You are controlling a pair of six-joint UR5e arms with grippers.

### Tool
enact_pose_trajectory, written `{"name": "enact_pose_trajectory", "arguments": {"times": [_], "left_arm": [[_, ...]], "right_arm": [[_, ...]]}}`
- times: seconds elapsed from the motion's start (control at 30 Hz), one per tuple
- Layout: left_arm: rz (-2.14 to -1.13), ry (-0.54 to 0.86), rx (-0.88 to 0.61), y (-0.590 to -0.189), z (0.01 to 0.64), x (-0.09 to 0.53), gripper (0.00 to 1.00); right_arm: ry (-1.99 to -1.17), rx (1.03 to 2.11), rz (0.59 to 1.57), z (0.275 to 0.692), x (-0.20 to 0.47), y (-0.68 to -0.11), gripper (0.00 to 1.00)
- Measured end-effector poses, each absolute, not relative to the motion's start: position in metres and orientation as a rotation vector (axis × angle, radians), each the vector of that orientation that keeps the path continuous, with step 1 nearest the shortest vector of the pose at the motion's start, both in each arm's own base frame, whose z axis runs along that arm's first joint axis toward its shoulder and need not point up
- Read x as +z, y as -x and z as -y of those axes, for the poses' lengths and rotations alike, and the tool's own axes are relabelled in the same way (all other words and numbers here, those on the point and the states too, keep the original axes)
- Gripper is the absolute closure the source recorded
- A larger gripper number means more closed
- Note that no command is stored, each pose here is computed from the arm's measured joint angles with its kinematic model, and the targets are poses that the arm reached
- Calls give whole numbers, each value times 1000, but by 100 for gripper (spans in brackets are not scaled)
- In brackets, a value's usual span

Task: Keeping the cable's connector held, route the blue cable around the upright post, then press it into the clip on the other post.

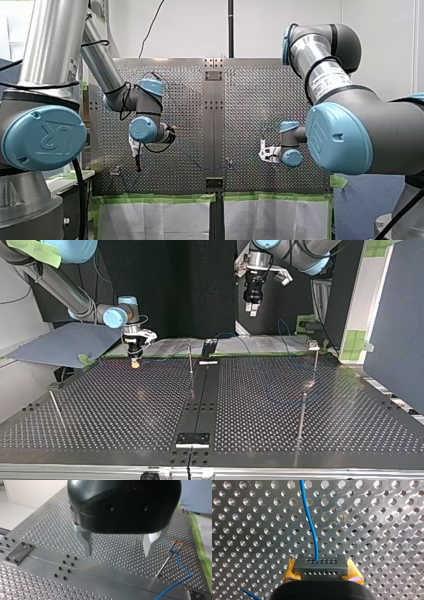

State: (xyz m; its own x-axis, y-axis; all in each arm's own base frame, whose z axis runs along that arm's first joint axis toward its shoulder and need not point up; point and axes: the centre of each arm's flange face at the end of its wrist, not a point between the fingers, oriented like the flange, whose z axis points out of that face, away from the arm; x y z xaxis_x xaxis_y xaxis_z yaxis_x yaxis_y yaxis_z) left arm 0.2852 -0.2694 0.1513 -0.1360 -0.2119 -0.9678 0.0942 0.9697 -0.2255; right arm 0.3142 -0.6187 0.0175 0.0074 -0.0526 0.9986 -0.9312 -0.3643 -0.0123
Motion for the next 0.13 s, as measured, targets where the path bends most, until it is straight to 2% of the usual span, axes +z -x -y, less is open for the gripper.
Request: {"name": "enact_pose_trajectory", "arguments": {"times": [0.13], "left_arm": [[-1687,90,-264,-285,269,151,0]], "right_arm": [[-1520,1456,1051,619,18,-314,100]]}}
